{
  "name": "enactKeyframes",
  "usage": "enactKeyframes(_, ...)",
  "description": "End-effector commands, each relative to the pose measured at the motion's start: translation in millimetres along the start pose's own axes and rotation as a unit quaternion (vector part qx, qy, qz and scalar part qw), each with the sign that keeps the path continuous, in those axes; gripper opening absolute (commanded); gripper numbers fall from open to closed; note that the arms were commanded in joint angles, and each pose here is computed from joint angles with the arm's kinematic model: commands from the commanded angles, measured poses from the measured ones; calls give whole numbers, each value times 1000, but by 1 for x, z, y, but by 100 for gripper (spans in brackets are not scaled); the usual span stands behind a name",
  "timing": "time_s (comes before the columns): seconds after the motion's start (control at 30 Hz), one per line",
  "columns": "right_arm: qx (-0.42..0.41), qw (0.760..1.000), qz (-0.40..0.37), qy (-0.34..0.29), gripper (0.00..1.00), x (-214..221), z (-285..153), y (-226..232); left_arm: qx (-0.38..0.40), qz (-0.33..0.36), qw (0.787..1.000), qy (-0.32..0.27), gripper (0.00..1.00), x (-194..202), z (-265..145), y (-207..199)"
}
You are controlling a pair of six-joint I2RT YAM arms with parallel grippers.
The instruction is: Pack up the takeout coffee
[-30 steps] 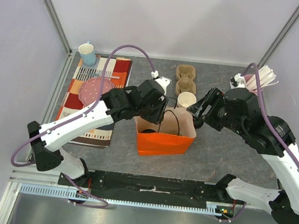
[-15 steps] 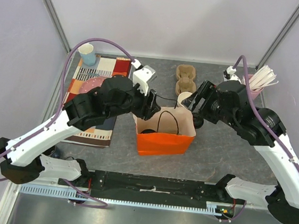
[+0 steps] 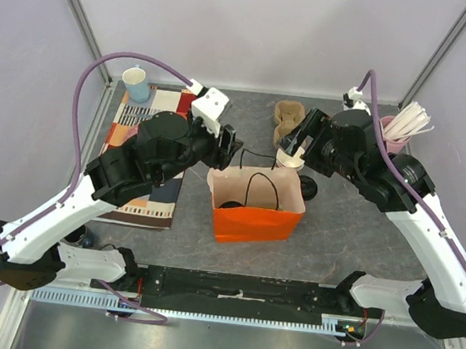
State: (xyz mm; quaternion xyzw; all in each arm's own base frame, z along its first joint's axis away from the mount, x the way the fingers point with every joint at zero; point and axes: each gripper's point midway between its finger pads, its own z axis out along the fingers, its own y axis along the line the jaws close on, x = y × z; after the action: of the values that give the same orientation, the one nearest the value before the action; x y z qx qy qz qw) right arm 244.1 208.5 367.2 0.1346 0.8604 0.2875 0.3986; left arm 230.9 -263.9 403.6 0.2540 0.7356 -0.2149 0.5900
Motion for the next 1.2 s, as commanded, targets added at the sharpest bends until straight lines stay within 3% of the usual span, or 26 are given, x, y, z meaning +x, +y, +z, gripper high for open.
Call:
enactKeyframes(0.0, -26, 998, 6, -54, 85, -35, -4, 20, -54, 13, 996, -67, 63, -45, -13, 25)
enactKeyframes(0.2, -22, 997, 11, -78, 86, -55, 1, 26, -96, 5, 993, -71, 64, -51, -18, 51)
enactKeyframes(0.43, 4, 990, 26, -136, 86, -108, 9, 22, -172, -11, 984, -54, 66, -49, -21, 98)
enactKeyframes(0.63, 27, 990, 44, -131, 84, -129, 28, 3, -232, -19, 972, -34, 68, -38, -25, 133)
enactKeyframes(0.83, 104, 975, 69, -185, 83, -171, 25, -43, -267, -35, 963, -11, 71, -22, -25, 156)
enactKeyframes(1.0, 215, 941, 79, -248, 81, -216, 18, -113, -282, -59, 957, 22, 72, -7, -21, 173)
enactKeyframes(1.07, 263, 921, 89, -272, 75, -237, 12, -151, -293, -62, 954, 30, 72, -4, -20, 183)
enactKeyframes(1.17, 290, 918, 64, -261, 70, -255, 17, -191, -300, -53, 952, 41, 72, 3, -21, 190)
